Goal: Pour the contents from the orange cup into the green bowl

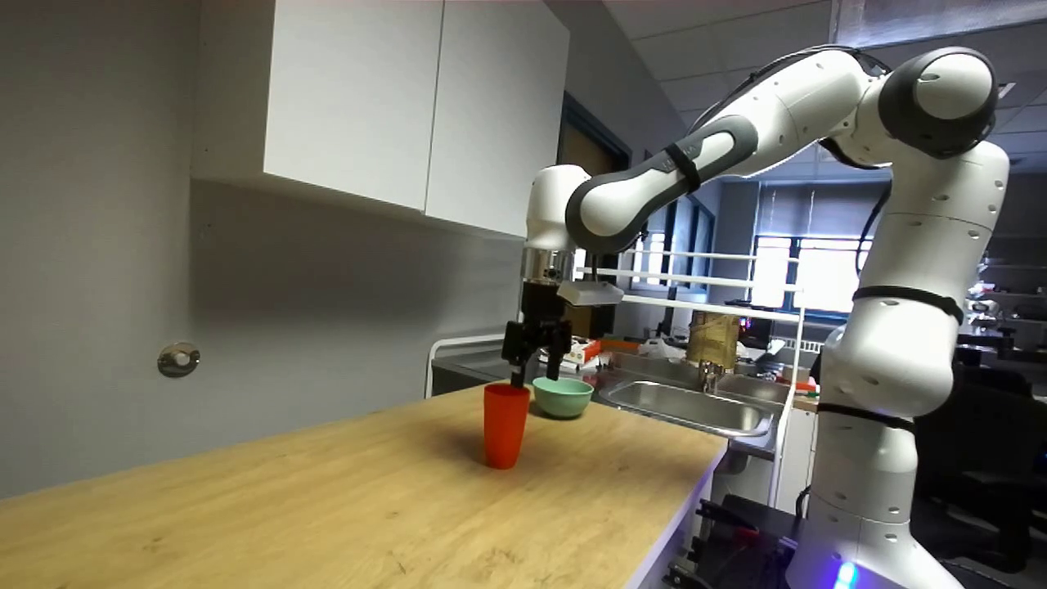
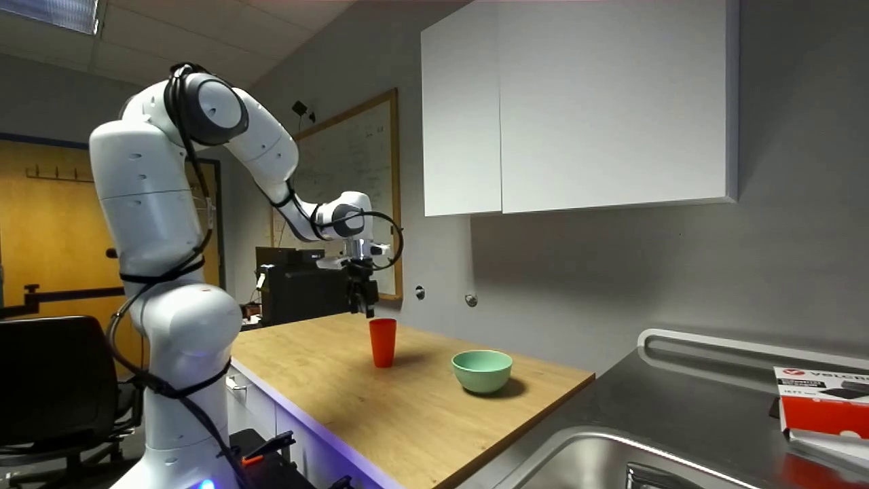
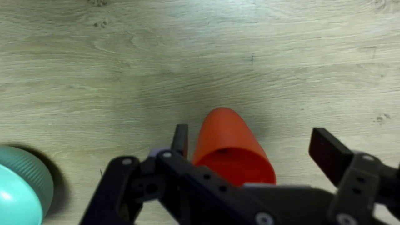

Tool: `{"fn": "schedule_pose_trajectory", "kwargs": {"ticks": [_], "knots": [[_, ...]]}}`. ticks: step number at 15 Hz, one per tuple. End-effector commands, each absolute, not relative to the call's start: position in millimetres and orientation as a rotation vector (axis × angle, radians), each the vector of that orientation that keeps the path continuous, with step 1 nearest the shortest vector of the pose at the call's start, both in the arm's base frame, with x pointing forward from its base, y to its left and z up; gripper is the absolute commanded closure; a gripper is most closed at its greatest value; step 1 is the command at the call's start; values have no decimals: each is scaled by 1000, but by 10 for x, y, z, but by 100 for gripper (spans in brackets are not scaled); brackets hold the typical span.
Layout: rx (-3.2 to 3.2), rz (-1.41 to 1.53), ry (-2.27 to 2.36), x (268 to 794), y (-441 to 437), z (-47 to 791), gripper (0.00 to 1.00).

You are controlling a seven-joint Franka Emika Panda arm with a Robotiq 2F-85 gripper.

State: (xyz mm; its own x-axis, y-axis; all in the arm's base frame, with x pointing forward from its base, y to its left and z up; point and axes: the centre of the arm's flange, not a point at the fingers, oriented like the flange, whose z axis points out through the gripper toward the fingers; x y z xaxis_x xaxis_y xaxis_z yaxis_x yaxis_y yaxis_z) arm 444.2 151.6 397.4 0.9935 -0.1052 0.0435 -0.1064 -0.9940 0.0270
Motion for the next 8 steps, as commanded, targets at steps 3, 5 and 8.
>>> {"fn": "schedule_pose_trajectory", "kwargs": {"ticks": [3,5,8], "knots": [[3071,129,-131,4716,1791,4048,0],[3071,131,-104,4801,1851,4045,0],[3094,108,-68,4945,1918,4001,0]]}}
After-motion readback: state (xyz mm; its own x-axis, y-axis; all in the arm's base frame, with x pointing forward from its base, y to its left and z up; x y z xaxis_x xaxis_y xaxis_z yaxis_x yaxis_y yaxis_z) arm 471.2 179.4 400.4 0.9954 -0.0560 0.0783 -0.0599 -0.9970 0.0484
